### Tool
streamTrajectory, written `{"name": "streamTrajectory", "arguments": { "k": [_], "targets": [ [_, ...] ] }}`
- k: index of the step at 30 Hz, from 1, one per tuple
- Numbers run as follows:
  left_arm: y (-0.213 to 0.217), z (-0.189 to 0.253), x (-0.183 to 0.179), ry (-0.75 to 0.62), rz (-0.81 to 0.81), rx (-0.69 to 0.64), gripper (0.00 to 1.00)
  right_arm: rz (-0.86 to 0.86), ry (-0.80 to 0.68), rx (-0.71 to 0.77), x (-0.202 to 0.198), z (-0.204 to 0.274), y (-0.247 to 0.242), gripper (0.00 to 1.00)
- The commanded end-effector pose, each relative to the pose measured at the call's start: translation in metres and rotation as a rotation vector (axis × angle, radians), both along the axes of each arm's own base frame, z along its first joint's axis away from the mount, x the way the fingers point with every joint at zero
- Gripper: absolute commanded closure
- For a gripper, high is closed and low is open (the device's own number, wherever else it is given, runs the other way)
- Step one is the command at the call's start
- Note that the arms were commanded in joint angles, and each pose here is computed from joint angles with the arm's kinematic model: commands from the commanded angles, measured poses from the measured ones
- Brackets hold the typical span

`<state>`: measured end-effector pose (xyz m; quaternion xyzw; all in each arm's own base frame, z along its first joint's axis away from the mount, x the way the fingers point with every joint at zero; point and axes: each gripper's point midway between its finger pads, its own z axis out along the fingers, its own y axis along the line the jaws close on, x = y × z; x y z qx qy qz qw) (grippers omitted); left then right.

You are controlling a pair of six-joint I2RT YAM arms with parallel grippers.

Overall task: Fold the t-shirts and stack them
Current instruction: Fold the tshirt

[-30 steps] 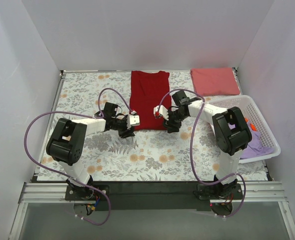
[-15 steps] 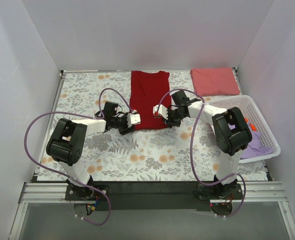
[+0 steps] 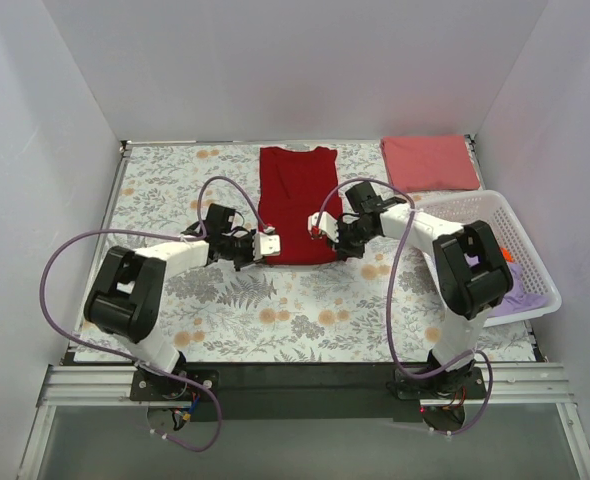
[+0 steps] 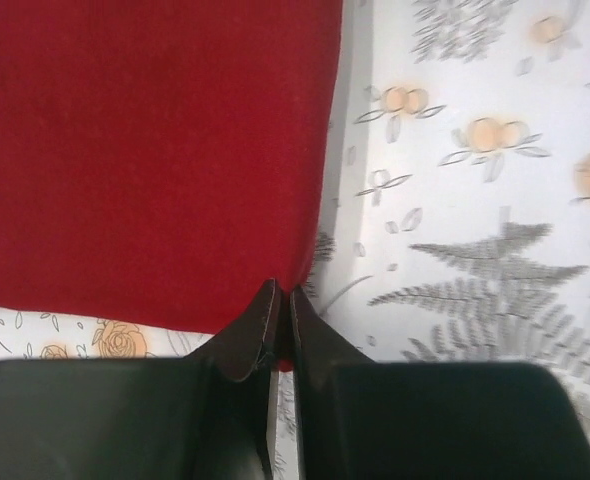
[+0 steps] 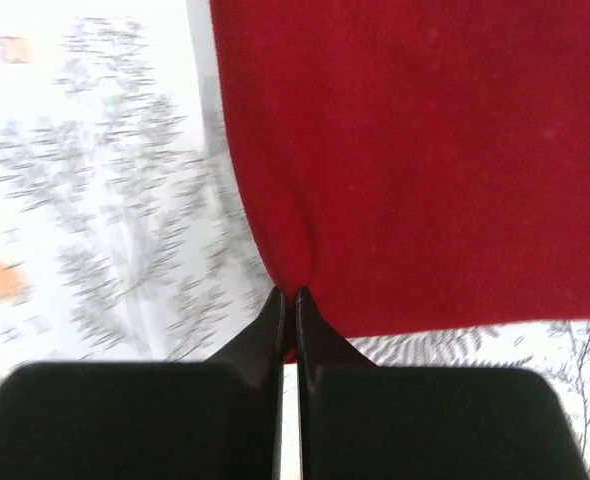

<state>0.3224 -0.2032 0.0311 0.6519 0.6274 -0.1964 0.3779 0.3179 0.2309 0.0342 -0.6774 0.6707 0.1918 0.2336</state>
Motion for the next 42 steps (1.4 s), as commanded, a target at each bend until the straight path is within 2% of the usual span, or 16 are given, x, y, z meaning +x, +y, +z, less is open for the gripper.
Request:
{"name": "streamTrajectory", "arguments": {
  "k": [1, 5, 6, 11, 15, 21, 22, 24, 25, 26, 27, 33, 37, 39, 40, 42],
  "targets": [
    [-0.006, 0.036, -0.042, 0.044, -0.094, -0.039, 1.0, 0.022, 0.049, 0.053, -0.04, 0.039, 0.0, 0.99],
    [-0.003, 0.06, -0.09, 0.155, -0.163, -0.066, 1.0, 0.03, 0.117, 0.065, -0.087, 0.057, -0.008, 0.99],
    [0.002, 0.066, -0.107, 0.231, -0.167, -0.056, 1.0, 0.027, 0.139, 0.077, -0.097, 0.062, -0.008, 0.99],
    [0.002, 0.116, -0.139, 0.355, -0.143, -0.114, 1.0, 0.032, 0.149, 0.147, -0.124, 0.115, -0.008, 0.99],
    [0.005, 0.141, -0.097, 0.306, -0.038, -0.14, 1.0, 0.041, 0.127, 0.163, -0.1, 0.137, -0.001, 0.99],
    [0.009, 0.154, 0.02, 0.241, 0.106, -0.202, 1.0, 0.039, 0.026, 0.162, 0.003, 0.137, 0.003, 0.99],
    [0.008, 0.139, 0.037, 0.257, 0.121, -0.193, 1.0, 0.039, 0.016, 0.157, 0.016, 0.133, 0.003, 0.99],
    [0.006, 0.145, 0.073, 0.194, 0.136, -0.208, 1.0, 0.04, 0.002, 0.152, 0.053, 0.121, 0.009, 0.99],
    [0.007, 0.122, 0.087, 0.232, 0.152, -0.197, 1.0, 0.036, -0.005, 0.152, 0.067, 0.117, 0.011, 0.99],
    [0.008, 0.129, 0.11, 0.189, 0.162, -0.209, 1.0, 0.033, -0.008, 0.146, 0.079, 0.111, 0.013, 0.99],
    [0.008, 0.103, 0.121, 0.24, 0.175, -0.202, 1.0, 0.03, -0.018, 0.146, 0.103, 0.099, 0.018, 0.99],
    [0.014, 0.053, 0.199, 0.166, 0.275, -0.195, 1.0, -0.003, 0.009, 0.113, 0.156, 0.031, 0.029, 0.99],
    [0.011, 0.031, 0.208, 0.208, 0.297, -0.2, 1.0, -0.025, 0.021, 0.094, 0.163, 0.004, 0.03, 0.99],
    [0.006, 0.028, 0.198, 0.208, 0.273, -0.185, 1.0, -0.026, 0.041, 0.085, 0.155, -0.004, 0.027, 0.99],
    [0.007, 0.011, 0.179, 0.253, 0.265, -0.164, 1.0, -0.027, 0.046, 0.086, 0.153, -0.004, 0.027, 0.99],
    [0.002, 0.016, 0.159, 0.254, 0.233, -0.159, 1.0, -0.015, 0.087, 0.078, 0.133, -0.008, 0.025, 0.99]
  ]
}}
